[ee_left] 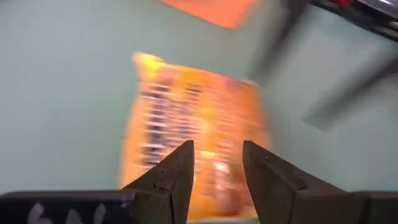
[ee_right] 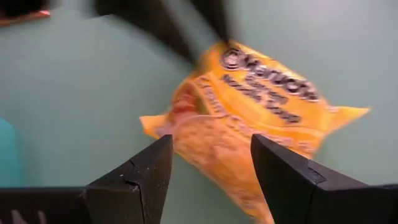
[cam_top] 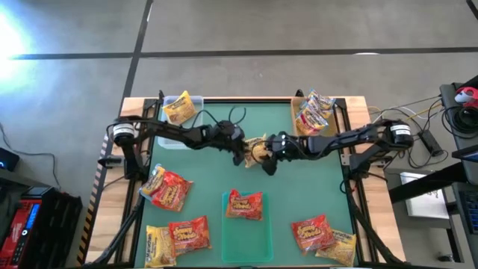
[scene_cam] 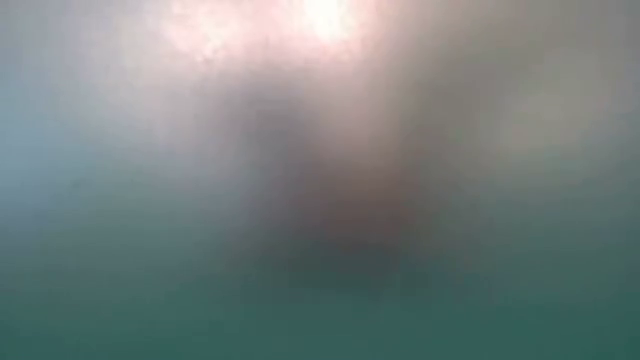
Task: Sort Maruchan noodles
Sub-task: Put the yellow noodle pack into the transparent bin
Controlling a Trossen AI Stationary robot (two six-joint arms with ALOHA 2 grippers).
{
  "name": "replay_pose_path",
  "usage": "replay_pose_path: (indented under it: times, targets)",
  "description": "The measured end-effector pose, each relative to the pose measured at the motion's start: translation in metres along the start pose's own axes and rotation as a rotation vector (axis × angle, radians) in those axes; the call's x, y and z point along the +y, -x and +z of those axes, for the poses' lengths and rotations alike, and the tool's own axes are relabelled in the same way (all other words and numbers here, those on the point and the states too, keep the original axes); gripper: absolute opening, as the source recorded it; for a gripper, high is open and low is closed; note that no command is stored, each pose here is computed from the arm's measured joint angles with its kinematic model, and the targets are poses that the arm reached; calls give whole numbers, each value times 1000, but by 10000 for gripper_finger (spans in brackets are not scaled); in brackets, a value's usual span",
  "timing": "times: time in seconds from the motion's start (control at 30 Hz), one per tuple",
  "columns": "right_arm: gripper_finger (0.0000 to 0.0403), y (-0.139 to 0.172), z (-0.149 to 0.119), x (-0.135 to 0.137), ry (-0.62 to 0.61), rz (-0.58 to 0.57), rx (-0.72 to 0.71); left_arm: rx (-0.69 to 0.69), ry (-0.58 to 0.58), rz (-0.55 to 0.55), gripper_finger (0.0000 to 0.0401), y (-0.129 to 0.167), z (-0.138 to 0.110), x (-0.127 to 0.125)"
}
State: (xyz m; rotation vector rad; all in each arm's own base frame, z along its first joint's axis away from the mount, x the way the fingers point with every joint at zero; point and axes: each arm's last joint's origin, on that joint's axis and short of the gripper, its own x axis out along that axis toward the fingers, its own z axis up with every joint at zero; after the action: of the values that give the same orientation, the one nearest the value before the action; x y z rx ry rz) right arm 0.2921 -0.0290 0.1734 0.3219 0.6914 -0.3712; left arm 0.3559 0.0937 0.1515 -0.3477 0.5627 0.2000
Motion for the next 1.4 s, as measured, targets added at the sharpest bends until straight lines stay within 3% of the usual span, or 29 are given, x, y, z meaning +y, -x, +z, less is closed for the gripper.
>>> replay_pose_path:
  times: [0.17, 0.37, 0.57, 0.8, 0.93, 1.13, 1.4]
  targets:
    - [205, -9, -7, 12, -9, 37, -14, -41, 28, 168, 121, 5, 7, 31]
    - [205, -19, -17, 13, -13, 24, 29, -46, 62, 217, 121, 9, 9, 49]
    - [205, -25, -25, 11, 3, -18, 79, -6, 67, 219, 121, 1, -1, 50]
    - [205, -26, -29, 4, 78, -167, 72, 57, 123, 230, 121, -11, -17, 54]
    - [205, -25, -28, -1, 126, -281, 43, 90, 145, 173, 121, -14, -22, 50]
    - [205, -20, -28, -3, 144, -296, 88, 124, 147, 62, 121, -18, -26, 35]
    - [205, -11, -20, -2, 120, -286, 65, 117, 129, 52, 121, -18, -25, 32]
